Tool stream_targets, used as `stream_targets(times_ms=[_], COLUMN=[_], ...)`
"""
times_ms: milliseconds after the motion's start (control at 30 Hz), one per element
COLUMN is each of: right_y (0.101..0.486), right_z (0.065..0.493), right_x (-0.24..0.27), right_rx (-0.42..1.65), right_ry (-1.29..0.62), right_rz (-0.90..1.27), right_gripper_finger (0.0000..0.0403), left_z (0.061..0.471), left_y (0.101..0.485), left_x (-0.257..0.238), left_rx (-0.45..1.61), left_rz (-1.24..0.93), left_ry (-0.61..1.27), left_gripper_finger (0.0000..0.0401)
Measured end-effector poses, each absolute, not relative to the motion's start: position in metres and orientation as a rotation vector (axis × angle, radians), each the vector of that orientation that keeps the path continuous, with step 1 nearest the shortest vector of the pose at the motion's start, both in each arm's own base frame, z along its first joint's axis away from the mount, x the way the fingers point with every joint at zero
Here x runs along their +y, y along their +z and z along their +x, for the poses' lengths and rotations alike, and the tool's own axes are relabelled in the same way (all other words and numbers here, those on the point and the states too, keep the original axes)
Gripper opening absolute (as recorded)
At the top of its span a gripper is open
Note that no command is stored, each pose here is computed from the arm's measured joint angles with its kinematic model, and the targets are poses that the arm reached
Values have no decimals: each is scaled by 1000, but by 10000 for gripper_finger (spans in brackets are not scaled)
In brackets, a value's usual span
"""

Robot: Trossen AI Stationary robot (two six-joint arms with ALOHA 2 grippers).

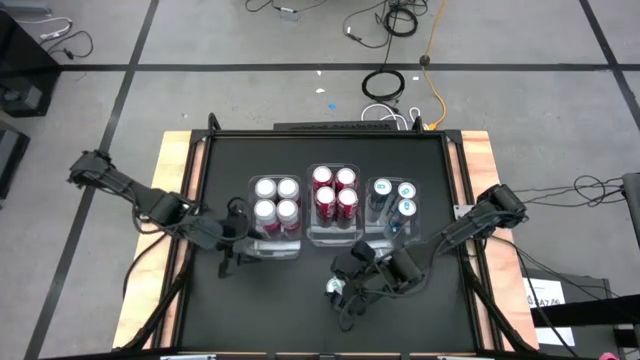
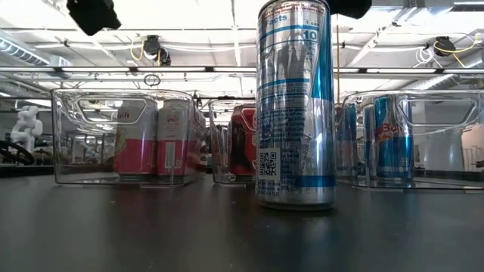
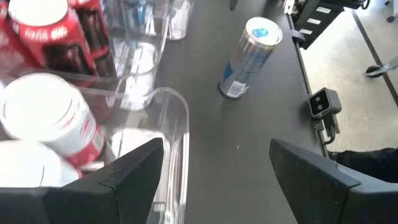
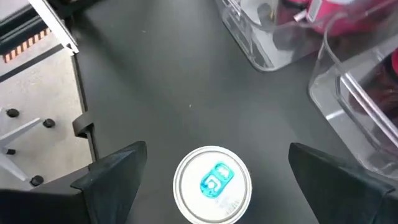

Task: Sort soda cans
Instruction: Put the silver blue soda can into the middle right transparent bin

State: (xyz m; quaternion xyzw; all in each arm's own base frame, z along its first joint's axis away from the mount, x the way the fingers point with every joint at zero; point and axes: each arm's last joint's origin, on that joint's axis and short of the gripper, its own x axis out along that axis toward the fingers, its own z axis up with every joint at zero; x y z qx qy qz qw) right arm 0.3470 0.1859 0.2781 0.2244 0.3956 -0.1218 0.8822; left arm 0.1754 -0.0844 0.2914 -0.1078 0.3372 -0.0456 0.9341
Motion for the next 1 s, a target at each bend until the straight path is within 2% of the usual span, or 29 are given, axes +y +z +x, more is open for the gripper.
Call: stream_targets(times_ms=[200,600,1000], right_y=[274,257,242], right_z=[350,352,357], right_x=[184,189,193], right_rx=[838,904,953], right_ry=[-266,-210,-211], right_rz=[471,281,277], right_gripper_finger=[384,384,384], left_z=[172,172,172], left_y=[284,281,281], left_x=[-83,-83,-83], left_rx=[708,717,718], left_rz=[-231,-227,-219], left_ry=[-90,-88,-91], left_gripper_finger=[305,305,305])
